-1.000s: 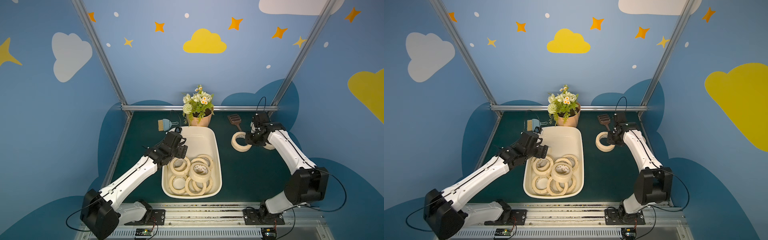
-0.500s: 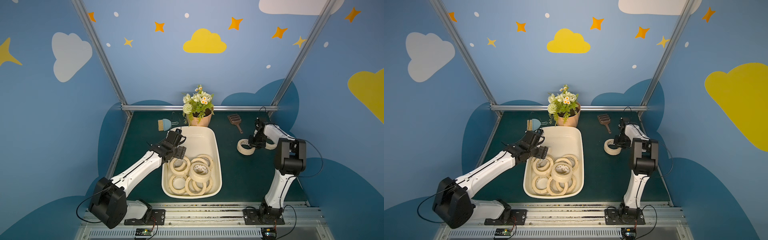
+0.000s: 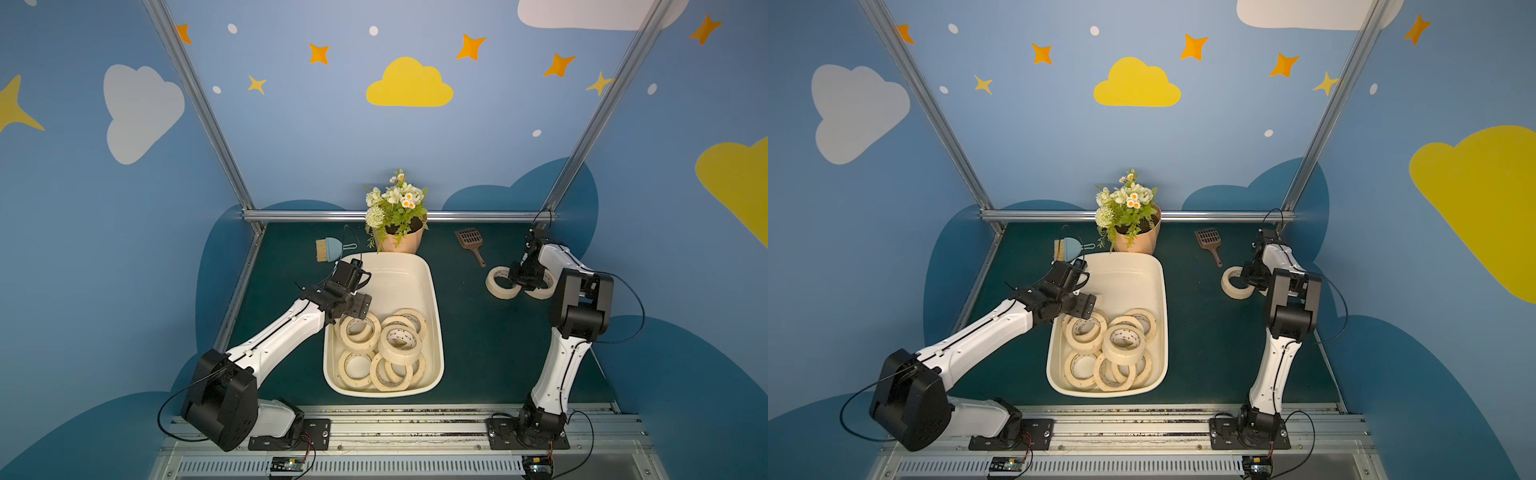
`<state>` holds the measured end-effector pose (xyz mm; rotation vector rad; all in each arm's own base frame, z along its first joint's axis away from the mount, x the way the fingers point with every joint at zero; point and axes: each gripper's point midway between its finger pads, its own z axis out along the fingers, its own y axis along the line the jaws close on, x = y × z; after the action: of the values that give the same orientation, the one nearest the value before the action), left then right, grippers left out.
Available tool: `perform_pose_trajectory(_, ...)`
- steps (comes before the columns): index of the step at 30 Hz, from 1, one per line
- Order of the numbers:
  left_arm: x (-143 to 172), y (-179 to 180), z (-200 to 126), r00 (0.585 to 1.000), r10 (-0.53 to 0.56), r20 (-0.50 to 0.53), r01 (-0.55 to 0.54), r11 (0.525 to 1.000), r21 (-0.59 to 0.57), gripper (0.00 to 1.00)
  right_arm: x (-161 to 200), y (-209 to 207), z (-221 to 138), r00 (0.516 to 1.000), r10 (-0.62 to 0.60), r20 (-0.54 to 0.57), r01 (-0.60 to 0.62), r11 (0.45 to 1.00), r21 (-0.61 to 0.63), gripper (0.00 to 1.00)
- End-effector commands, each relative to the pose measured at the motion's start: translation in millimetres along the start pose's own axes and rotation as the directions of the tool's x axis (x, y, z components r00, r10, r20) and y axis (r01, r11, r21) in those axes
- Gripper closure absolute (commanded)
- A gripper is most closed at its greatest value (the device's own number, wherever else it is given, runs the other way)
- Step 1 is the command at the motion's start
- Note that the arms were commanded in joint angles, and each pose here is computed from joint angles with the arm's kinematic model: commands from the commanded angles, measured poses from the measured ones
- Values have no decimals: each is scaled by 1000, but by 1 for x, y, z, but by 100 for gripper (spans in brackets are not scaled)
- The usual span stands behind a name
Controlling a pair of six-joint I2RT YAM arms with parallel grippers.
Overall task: Take out the art tape in the storage box
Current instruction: Place the art tape at the center of the board, then pick up the art tape from the storage box.
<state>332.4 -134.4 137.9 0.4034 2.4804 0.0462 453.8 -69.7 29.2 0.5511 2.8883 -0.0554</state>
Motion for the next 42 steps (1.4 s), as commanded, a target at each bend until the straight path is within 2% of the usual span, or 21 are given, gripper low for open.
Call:
perform_pose_trajectory(1, -6, 2, -2, 1000, 20, -5, -20, 1000, -6, 6, 1, 0, -26, 999, -11, 46, 11, 1000, -6, 34)
perform_pose_trajectory(6, -3, 0, -3, 999, 28, -37, -28, 1000, 3, 6, 28, 25, -70, 993, -87, 74, 91, 995, -47, 15)
perform_pose_trajectory(9, 5, -10, -18, 995, 23, -99, -19, 999, 45, 7, 55, 44, -90, 983, -167, 75, 171, 984, -45, 14)
perform_pose_trajectory(13, 16, -31, -44, 992, 28, -120, -14, 994, 112, 8, 98, 67, -104, 964, -263, 43, 266, 961, -80, 14)
perform_pose_trajectory(16, 38, -41, -54, 984, -8, -178, 36, 987, 156, 14, 131, 83, -111, 938, -346, 20, 346, 931, -117, 14)
perform_pose_trajectory(20, 69, -39, -56, 967, -82, -241, 119, 982, 144, 20, 169, 101, -124, 894, -447, 11, 444, 883, -152, 14)
perform_pose_trajectory(26, 80, -26, -39, 967, -167, -192, 186, 979, 87, 25, 212, 121, -144, 837, -547, 27, 541, 818, -195, 14)
perform_pose_trajectory(32, 77, -19, -19, 961, -214, -174, 227, 972, 57, 41, 241, 142, -160, 791, -610, 47, 604, 766, -221, 22)
perform_pose_trajectory(35, 76, -18, -13, 958, -219, -183, 231, 972, 44, 56, 250, 153, -165, 774, -631, 52, 624, 744, -240, 26)
perform_pose_trajectory(37, 75, -19, -9, 958, -218, -188, 230, 972, 45, 58, 255, 161, -168, 760, -647, 60, 639, 729, -245, 27)
perform_pose_trajectory(42, 70, -18, -8, 956, -207, -209, 217, 976, 29, 85, 264, 184, -182, 726, -681, 97, 678, 684, -270, 28)
